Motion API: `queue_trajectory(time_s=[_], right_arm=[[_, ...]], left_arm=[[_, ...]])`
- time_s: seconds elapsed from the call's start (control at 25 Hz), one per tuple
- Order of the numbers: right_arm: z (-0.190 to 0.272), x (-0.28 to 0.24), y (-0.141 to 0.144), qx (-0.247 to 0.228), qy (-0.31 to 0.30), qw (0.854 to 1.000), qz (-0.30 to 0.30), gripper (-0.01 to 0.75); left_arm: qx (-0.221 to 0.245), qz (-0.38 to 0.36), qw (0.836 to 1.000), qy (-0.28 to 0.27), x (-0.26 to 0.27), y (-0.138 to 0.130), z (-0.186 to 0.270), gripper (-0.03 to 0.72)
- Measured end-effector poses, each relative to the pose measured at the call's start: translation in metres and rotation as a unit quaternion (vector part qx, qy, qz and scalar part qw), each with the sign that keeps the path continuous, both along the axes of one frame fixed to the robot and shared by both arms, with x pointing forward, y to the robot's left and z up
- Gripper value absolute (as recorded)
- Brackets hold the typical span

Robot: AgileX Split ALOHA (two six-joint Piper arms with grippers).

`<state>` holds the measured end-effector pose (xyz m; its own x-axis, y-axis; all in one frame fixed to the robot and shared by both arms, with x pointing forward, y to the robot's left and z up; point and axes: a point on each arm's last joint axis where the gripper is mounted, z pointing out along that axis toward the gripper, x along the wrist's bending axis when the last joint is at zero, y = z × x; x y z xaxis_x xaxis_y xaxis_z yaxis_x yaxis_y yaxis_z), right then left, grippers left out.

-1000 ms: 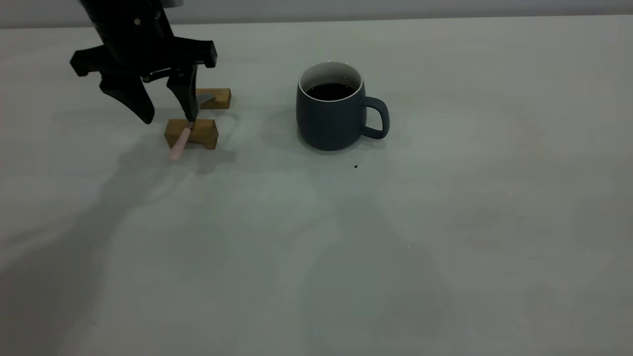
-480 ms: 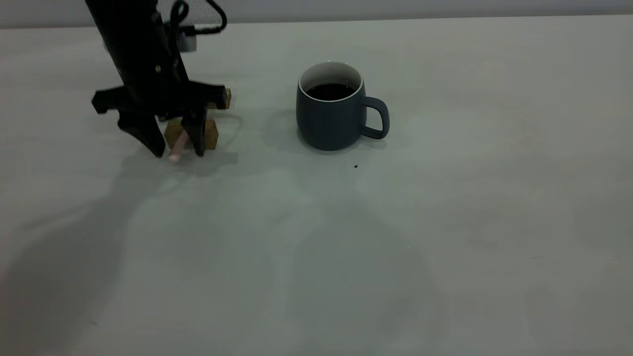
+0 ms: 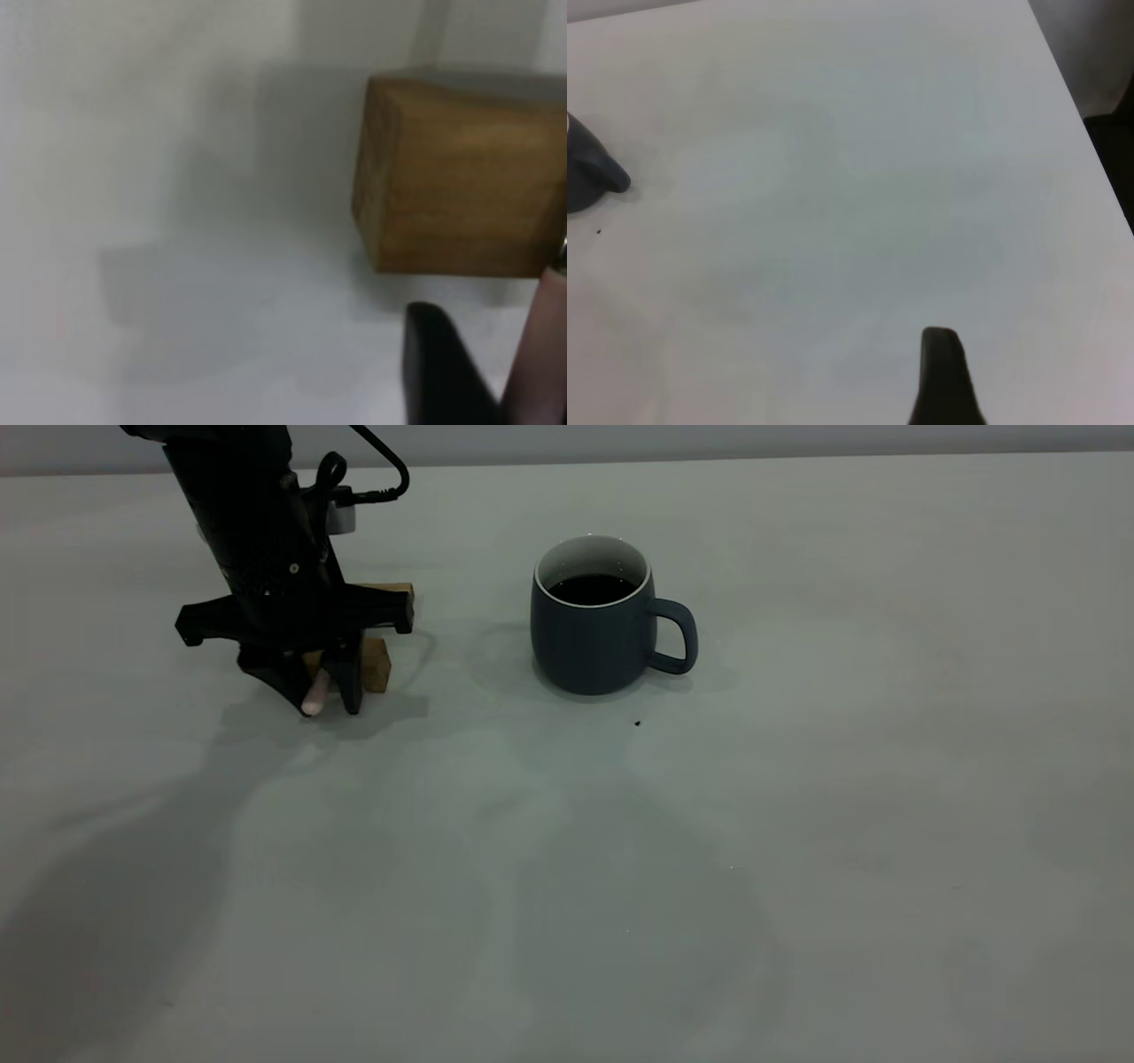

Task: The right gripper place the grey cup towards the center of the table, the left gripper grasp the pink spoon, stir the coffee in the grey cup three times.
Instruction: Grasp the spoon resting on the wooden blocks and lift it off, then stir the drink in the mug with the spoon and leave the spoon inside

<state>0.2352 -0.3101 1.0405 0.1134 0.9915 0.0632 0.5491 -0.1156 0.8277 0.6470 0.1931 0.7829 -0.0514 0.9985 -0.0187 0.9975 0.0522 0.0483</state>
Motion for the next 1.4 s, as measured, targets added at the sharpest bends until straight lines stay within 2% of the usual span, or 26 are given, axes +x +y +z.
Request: queue_trajectory(time_s=[0.08, 0.12, 0.28, 0.4, 0.52, 0.64, 0.72, 0.8, 0.88, 0.96, 1.08, 1.12, 1.24, 1.36, 1.4], right_arm=[[0.000, 0.000, 0.000, 0.000, 0.000, 1.000, 0.000, 0.574], [0.000, 0.000, 0.000, 0.000, 0.000, 1.000, 0.000, 0.574], [0.000, 0.000, 0.000, 0.000, 0.000, 1.000, 0.000, 0.574], [0.000, 0.000, 0.000, 0.000, 0.000, 1.000, 0.000, 0.574], [0.000, 0.000, 0.000, 0.000, 0.000, 1.000, 0.000, 0.574], [0.000, 0.000, 0.000, 0.000, 0.000, 1.000, 0.000, 0.574], [0.000, 0.000, 0.000, 0.000, 0.000, 1.000, 0.000, 0.574], [0.000, 0.000, 0.000, 0.000, 0.000, 1.000, 0.000, 0.574], [0.000, 0.000, 0.000, 0.000, 0.000, 1.000, 0.000, 0.574], [0.000, 0.000, 0.000, 0.000, 0.000, 1.000, 0.000, 0.574], [0.000, 0.000, 0.000, 0.000, 0.000, 1.000, 0.000, 0.574], [0.000, 0.000, 0.000, 0.000, 0.000, 1.000, 0.000, 0.574], [0.000, 0.000, 0.000, 0.000, 0.000, 1.000, 0.000, 0.574], [0.000, 0.000, 0.000, 0.000, 0.000, 1.000, 0.000, 0.574], [0.000, 0.000, 0.000, 0.000, 0.000, 1.000, 0.000, 0.574]], left_arm=[[0.000, 0.003, 1.000, 0.000, 0.000, 0.000, 0.000, 0.154], [0.000, 0.004, 1.000, 0.001, 0.000, 0.000, 0.000, 0.122], [-0.002, 0.013, 1.000, 0.024, 0.006, -0.003, 0.020, 0.125], [-0.027, 0.026, 0.999, 0.011, 0.018, -0.011, 0.063, 0.125], [-0.075, 0.044, 0.996, -0.023, 0.030, -0.020, 0.109, 0.125], [-0.140, 0.075, 0.987, -0.030, 0.033, -0.031, 0.138, 0.125], [-0.193, 0.100, 0.976, -0.018, 0.032, -0.040, 0.149, 0.125], [-0.256, 0.136, 0.957, 0.010, 0.030, -0.051, 0.154, 0.125], [-0.316, 0.189, 0.928, 0.051, 0.028, -0.061, 0.160, 0.125], [-0.382, 0.258, 0.882, 0.104, 0.027, -0.071, 0.169, 0.125], [-0.447, 0.341, 0.807, 0.178, 0.027, -0.083, 0.178, 0.125], [-0.458, 0.358, 0.791, 0.192, 0.028, -0.085, 0.179, 0.125], [-0.485, 0.433, 0.725, 0.227, 0.033, -0.092, 0.182, 0.125], [-0.488, 0.525, 0.642, 0.272, 0.037, -0.102, 0.184, 0.125], [-0.482, 0.549, 0.621, 0.283, 0.038, -0.105, 0.181, 0.125]])
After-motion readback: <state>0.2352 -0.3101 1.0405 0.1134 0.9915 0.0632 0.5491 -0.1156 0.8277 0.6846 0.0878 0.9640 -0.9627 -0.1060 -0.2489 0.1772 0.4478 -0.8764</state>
